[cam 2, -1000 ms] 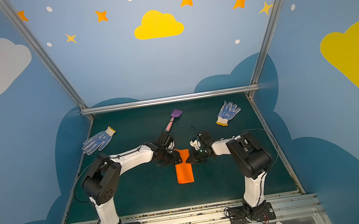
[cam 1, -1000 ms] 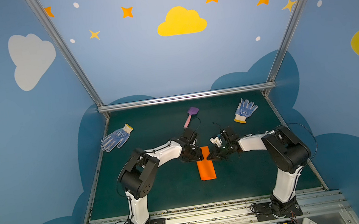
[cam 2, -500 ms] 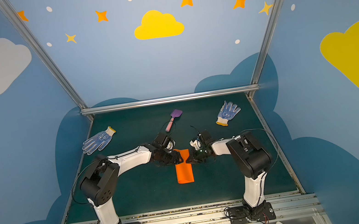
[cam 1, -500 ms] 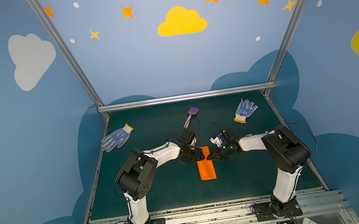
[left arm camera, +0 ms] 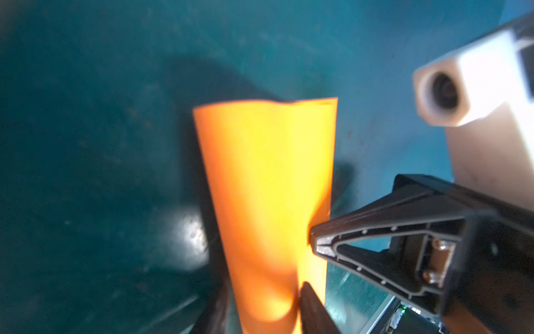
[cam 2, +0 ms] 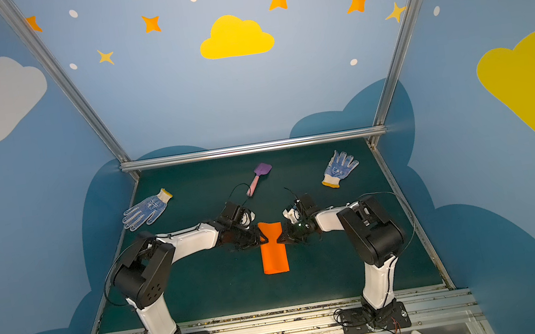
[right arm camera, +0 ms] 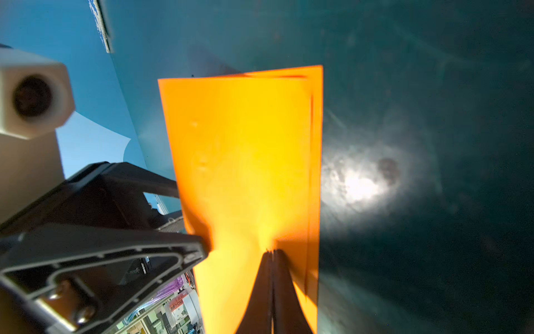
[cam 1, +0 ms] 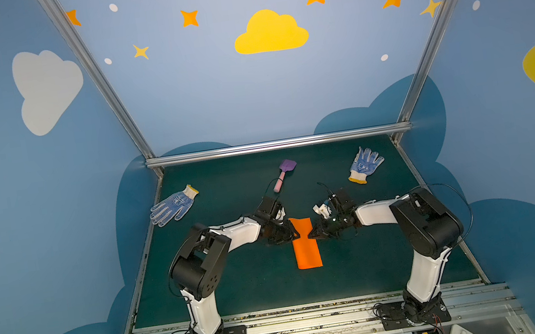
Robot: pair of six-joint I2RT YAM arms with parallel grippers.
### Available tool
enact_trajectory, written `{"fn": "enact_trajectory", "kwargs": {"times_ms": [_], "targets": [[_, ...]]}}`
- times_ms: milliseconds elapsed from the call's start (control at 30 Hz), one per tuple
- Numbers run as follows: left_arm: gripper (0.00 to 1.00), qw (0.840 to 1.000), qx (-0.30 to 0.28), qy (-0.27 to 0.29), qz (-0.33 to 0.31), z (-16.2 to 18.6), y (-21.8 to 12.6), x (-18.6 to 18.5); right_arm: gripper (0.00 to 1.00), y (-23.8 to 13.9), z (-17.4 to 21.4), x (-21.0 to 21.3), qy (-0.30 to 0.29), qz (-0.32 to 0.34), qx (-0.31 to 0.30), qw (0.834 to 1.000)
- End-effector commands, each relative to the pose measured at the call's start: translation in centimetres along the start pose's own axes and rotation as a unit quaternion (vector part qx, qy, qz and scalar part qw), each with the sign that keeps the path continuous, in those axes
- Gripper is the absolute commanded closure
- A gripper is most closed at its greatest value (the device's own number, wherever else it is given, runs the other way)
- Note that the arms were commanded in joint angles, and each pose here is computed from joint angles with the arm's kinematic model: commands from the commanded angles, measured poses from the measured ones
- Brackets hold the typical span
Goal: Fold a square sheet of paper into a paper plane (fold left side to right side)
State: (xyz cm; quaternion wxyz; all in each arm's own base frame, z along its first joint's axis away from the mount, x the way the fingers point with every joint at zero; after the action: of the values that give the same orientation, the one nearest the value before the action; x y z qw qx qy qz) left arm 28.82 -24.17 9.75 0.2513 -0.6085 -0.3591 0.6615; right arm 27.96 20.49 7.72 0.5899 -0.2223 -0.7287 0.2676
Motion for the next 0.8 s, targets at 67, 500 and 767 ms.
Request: {"fn": "enact_trajectory", "kwargs": {"times_ms": [67, 500, 767], "targets": [[0.63, 0.999, 0.021, -0.018, -0.041, 0.9, 1.0, 1.5, 1.0, -1.1, -0.6, 0.4, 0.01, -0.016, -0.014, 1.0], [0.59, 0.998, 0.014, -0.005, -0.068, 0.9, 0.7, 1.0, 1.0, -4.2, -0.7, -1.8, 0.04, 0.0, -0.05, 0.998], [0.58, 0.996, 0.011, 0.0, -0.087, 0.9, 0.8, 0.8, 1.0, -3.5, -0.1, -2.7, 0.049, 0.001, -0.045, 0.998]]}}
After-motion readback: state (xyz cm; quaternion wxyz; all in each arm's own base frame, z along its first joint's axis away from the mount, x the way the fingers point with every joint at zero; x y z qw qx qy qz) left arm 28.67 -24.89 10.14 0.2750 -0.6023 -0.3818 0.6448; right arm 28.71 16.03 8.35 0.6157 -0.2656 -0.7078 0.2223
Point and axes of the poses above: each gripper's point midway between its finger pads, its own y axis out along the fingers, its own x axis along the line the jaws close on, z = x × y, the point moved 9 cm from there along -y, back along the fingers, and after that the axes turned 11 degrees about -y, right-handed, at the moved point
